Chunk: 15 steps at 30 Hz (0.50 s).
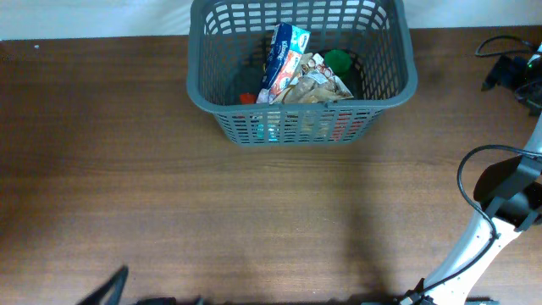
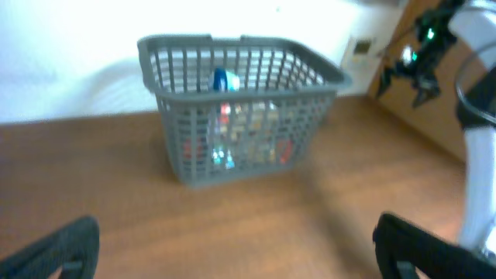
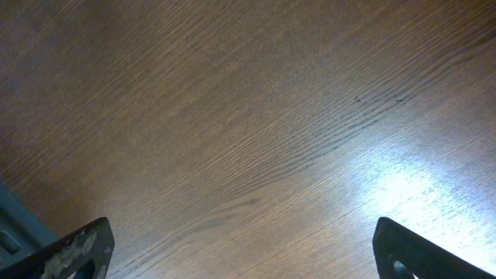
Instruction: Pack container
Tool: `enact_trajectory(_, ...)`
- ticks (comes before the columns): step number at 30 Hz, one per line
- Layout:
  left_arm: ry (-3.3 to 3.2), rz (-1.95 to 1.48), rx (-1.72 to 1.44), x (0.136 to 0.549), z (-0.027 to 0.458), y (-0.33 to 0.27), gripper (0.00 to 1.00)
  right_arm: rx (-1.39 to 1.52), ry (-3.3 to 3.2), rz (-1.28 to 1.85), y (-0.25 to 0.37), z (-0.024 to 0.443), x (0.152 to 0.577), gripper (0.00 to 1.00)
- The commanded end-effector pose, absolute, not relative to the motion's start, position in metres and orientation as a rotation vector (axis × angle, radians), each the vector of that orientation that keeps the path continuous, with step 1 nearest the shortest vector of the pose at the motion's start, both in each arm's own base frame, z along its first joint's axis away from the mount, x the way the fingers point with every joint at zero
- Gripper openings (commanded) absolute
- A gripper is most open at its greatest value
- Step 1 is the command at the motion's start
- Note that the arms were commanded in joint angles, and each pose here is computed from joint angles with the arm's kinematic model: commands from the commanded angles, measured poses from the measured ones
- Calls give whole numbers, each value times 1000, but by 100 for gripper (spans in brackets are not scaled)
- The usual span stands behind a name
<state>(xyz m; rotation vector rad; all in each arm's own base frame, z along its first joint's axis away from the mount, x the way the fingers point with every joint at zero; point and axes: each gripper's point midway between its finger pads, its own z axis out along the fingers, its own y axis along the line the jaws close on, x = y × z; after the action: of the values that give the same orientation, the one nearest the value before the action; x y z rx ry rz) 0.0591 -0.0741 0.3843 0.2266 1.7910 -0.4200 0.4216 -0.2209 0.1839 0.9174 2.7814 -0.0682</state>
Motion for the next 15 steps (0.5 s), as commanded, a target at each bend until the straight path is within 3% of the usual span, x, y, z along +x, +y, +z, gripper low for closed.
enact_trajectory(1,1758,-405,216,82,379,-71,99,927,2780,-90,-223,185,420,99)
enact_trajectory(15,1554,-491,-149,134,336,-39,99,927,2780,-90,-223,185,420,99)
